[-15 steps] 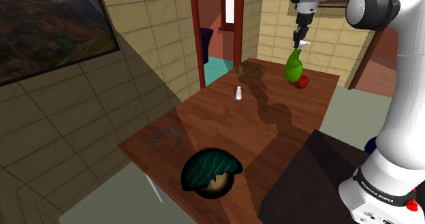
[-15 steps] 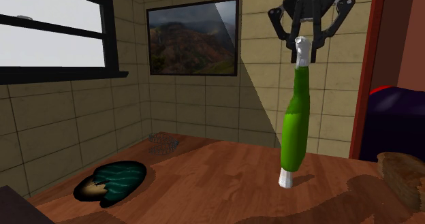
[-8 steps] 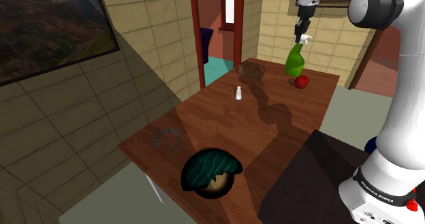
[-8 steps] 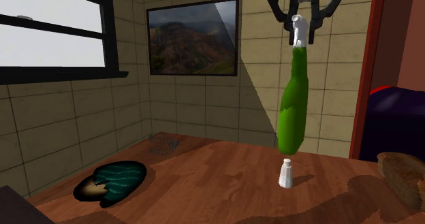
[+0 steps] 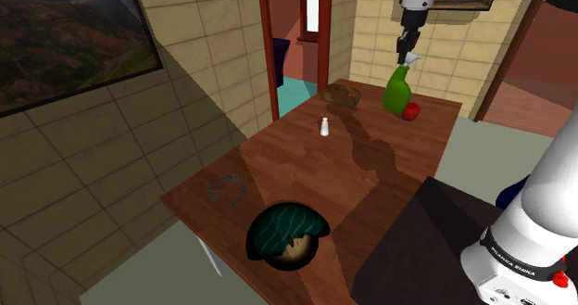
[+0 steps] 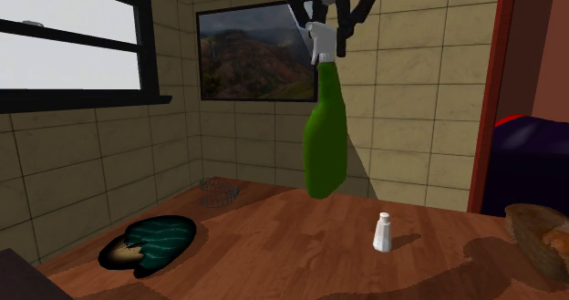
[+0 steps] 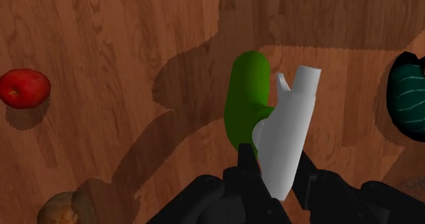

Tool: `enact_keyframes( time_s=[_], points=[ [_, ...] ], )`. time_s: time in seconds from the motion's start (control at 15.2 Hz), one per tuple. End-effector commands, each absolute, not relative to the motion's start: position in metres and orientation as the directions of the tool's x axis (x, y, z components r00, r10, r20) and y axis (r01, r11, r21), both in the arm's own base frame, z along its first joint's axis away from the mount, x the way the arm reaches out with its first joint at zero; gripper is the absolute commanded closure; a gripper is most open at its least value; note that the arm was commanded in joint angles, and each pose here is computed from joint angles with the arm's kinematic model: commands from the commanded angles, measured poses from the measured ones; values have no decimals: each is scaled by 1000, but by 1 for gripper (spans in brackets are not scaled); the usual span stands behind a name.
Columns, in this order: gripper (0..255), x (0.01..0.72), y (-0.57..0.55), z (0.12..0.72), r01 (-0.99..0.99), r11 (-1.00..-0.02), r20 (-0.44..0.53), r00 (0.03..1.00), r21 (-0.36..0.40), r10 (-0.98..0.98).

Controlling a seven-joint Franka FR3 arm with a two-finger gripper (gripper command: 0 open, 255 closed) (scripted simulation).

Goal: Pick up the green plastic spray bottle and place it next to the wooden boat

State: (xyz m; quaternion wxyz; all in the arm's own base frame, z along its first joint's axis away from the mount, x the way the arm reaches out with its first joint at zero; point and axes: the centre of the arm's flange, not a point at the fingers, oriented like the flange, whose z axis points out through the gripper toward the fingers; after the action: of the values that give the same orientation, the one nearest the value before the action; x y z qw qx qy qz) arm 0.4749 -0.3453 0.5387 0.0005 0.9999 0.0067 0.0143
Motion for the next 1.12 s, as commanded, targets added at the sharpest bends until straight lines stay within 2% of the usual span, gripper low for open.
enact_keyframes(
  time_s=[0.0, 1.06],
  points=[
    [255, 466, -321, 536, 13, -1000, 28, 1000, 2, 13],
    [255, 402, -120, 537, 13, -1000, 28, 1000, 2, 13]
  ],
)
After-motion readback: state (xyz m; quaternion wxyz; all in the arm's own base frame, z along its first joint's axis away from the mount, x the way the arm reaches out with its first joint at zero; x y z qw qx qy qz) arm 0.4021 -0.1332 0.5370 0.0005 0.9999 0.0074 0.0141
